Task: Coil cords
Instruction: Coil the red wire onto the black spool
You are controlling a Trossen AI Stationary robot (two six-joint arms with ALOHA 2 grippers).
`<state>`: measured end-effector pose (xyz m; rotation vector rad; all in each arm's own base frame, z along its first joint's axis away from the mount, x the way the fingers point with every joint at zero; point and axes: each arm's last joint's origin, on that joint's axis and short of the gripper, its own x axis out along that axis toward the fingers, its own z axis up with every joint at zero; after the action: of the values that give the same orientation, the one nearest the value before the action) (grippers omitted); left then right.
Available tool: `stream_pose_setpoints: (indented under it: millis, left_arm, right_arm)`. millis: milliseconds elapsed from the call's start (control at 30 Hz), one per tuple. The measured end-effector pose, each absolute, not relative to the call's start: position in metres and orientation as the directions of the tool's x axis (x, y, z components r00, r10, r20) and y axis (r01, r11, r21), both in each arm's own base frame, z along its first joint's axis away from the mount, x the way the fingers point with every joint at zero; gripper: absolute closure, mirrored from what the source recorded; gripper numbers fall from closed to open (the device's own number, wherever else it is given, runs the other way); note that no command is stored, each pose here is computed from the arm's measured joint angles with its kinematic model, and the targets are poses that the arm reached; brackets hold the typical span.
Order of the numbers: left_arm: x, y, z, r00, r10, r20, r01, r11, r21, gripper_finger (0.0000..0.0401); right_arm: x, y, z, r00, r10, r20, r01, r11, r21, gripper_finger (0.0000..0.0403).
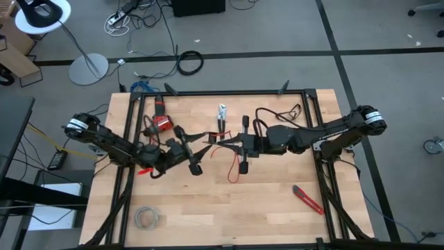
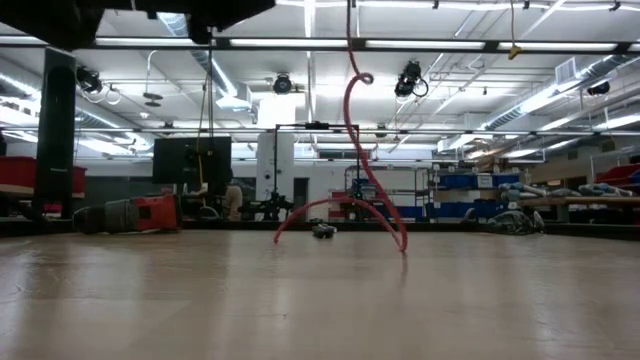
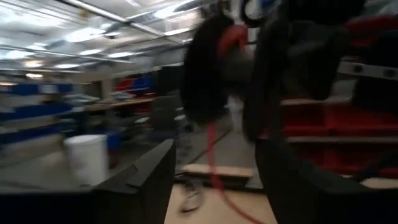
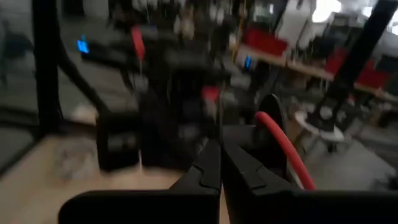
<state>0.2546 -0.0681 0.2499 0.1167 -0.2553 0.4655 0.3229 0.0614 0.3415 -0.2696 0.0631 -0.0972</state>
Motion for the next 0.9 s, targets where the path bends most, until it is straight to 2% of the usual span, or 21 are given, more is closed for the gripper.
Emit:
stream_pose_setpoints:
  millis: [167, 300, 400, 633, 900]
  left_arm:
    - [0.238, -0.081, 0.261, 0.809, 0.538, 0.238, -0.575, 0.809, 0.125, 0.0183]
    - [0.226, -0.084, 0.274, 0.809, 0.54, 0.233, -0.571, 0.817, 0.087, 0.0207]
    - [0.224, -0.084, 0.279, 0.828, 0.536, 0.163, -0.555, 0.825, 0.109, 0.0224]
    - [0.241, -0.082, 0.297, 0.853, 0.509, -0.116, -0.474, 0.849, 0.234, 0.0228]
    - [0.261, -0.083, 0.326, 0.864, 0.439, -0.247, -0.344, 0.872, 0.348, 0.023]
  right_arm:
    - [0.32, 0.061, 0.327, 0.972, -0.133, -0.195, 0.068, 0.949, -0.309, 0.0403]
    - [0.317, 0.061, 0.317, 0.944, -0.135, -0.3, 0.026, 0.939, -0.343, 0.0403]
    - [0.315, 0.062, 0.31, 0.925, -0.105, -0.366, -0.04, 0.929, -0.368, 0.0403]
    - [0.314, 0.063, 0.308, 0.916, -0.056, -0.398, -0.111, 0.917, -0.383, 0.0403]
    - [0.313, 0.063, 0.306, 0.909, -0.05, -0.415, -0.125, 0.915, -0.384, 0.0403]
